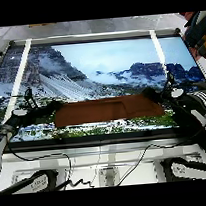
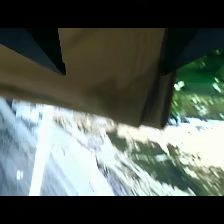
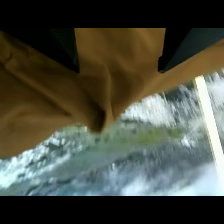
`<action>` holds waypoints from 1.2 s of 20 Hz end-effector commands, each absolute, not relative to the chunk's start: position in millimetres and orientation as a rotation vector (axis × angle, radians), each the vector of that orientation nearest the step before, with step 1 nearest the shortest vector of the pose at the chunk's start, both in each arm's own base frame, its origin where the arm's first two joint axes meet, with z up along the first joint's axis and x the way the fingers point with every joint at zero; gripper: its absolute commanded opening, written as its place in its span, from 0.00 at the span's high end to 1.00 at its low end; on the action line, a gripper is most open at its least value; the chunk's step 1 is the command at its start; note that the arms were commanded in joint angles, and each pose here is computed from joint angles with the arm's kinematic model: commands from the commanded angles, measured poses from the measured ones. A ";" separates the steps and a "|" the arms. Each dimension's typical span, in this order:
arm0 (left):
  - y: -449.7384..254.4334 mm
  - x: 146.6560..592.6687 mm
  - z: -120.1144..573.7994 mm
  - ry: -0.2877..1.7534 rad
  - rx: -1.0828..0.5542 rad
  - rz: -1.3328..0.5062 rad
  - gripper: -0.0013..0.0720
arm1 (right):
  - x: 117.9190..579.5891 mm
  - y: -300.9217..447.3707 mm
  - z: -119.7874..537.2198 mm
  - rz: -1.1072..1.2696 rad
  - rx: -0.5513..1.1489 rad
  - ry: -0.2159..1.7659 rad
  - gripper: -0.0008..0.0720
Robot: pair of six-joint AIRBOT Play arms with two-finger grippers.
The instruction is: Fold the clothes and pants, and hang the long-sleeved shirts on hangers.
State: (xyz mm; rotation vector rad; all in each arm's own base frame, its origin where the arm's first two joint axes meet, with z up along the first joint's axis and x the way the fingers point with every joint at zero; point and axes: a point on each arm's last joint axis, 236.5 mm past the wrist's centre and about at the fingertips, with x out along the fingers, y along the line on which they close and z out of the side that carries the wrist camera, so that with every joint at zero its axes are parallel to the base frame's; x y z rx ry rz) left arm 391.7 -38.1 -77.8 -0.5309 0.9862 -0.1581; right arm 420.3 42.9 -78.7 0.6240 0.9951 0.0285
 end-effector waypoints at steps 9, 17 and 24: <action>-15.1 339.3 -86.5 1.249 -0.484 -0.215 0.01 | 351.7 84.4 -97.1 0.287 0.495 1.289 0.22; 0.7 343.1 -77.9 1.248 -0.401 -0.234 0.01 | 353.5 102.5 -82.6 0.380 0.533 1.269 0.23; 24.2 345.2 -89.0 1.268 -0.400 -0.186 0.02 | 389.3 109.3 -26.9 0.480 0.478 1.174 0.23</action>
